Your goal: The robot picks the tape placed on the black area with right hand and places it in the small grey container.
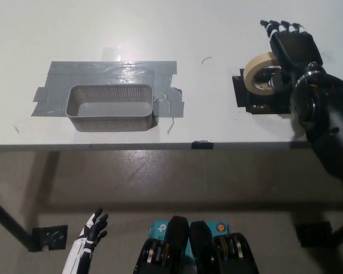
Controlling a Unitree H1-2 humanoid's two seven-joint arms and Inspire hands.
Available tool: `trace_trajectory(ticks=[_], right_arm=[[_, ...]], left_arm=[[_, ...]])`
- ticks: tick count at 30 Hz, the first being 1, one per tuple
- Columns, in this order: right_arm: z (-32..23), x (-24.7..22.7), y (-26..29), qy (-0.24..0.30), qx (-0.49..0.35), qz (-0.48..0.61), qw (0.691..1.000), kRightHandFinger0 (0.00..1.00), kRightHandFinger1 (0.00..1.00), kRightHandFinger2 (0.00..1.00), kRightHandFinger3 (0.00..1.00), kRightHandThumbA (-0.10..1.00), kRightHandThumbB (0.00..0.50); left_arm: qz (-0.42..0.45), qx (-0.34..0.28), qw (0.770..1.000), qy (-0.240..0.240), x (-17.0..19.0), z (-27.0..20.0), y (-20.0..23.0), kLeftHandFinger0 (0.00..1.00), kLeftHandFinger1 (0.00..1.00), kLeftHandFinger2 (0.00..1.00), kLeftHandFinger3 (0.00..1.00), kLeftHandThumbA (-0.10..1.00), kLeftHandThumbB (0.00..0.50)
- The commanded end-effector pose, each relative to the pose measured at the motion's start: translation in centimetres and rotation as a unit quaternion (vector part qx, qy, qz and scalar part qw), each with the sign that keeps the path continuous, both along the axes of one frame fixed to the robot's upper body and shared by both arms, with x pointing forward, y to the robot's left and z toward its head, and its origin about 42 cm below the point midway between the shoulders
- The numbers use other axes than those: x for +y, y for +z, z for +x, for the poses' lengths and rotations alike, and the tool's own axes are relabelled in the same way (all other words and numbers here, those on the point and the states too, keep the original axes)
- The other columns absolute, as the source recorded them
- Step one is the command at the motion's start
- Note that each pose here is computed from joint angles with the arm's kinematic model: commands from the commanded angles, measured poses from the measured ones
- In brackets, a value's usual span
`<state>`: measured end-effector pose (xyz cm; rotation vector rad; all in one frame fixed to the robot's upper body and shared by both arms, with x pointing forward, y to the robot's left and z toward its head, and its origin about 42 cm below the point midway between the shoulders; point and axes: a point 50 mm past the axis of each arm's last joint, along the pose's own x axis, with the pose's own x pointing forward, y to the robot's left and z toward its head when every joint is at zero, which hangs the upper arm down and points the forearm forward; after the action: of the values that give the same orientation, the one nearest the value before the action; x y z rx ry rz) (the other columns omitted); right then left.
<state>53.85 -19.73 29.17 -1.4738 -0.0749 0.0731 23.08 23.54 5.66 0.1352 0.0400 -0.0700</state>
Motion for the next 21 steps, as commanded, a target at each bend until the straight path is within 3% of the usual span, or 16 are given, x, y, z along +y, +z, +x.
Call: trace_trajectory(ticks=[1, 12, 21], right_arm=[[1.3, 0.6, 3.5, -0.005, -0.026, -0.028, 0.999, 1.00, 1.00, 1.00, 1.00, 1.00, 0.490], [2.9, 1.8, 3.1, -0.010, 0.000, -0.033, 0.999, 1.00, 1.00, 1.00, 1.00, 1.00, 0.497], [3.7, 2.7, 3.3, -0.004, -0.009, -0.035, 0.999, 1.00, 1.00, 1.00, 1.00, 1.00, 0.475]], left_arm=[[-0.004, -0.031, 0.999, -0.010, 0.2, 0.0, 0.9, 1.00, 1.00, 1.00, 1.00, 1.00, 0.155], [-0.003, -0.031, 0.999, -0.015, -0.2, 0.3, 1.1, 1.00, 1.00, 1.00, 1.00, 1.00, 0.157], [0.003, -0.033, 0.999, -0.019, -0.5, 0.0, 1.0, 1.00, 1.00, 1.00, 1.00, 1.00, 0.156]])
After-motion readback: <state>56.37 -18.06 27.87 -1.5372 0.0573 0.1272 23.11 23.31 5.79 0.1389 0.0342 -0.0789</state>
